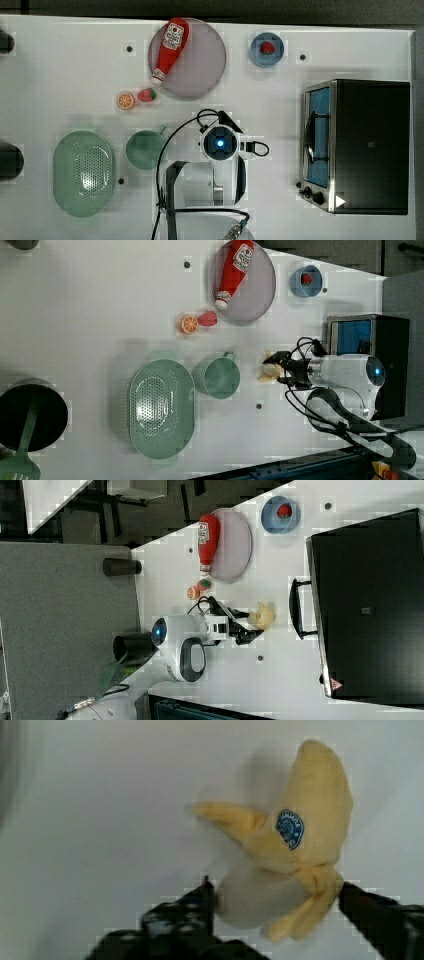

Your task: Pick Banana and place it in mug.

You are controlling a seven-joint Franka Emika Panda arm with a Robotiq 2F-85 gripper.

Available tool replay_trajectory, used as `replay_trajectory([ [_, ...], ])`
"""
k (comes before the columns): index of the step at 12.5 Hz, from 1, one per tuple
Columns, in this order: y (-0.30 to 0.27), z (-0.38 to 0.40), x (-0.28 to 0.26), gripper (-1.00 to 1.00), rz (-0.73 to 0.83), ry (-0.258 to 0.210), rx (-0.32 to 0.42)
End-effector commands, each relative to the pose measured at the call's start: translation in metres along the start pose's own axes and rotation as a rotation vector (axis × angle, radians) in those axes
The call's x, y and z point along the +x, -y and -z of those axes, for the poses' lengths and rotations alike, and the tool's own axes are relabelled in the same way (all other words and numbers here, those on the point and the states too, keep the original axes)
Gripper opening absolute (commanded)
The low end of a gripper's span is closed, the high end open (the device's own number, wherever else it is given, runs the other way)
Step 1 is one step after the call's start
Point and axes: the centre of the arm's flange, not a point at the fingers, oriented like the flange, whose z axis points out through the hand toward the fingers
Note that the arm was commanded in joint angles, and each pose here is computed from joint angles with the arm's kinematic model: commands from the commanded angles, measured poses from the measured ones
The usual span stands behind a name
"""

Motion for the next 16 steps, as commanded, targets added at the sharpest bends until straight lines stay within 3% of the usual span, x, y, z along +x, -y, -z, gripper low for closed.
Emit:
replay_trajectory([
  [1, 0.001, 0.008, 0.012, 0.18, -0.024, -0.037, 0.050],
  [4, -0.001, 0.004, 0.012, -0.50, -0.026, -0.030, 0.042],
  [7, 0.002, 0.019, 0.015, -0.53, -0.027, -0.052, 0.066],
  [12, 0.013, 0.160, 0.024, -0.53, -0.023, -0.165, 0.190],
  [16, -0.004, 0.266, 0.000, -0.53, -0.008, -0.082, 0.085],
])
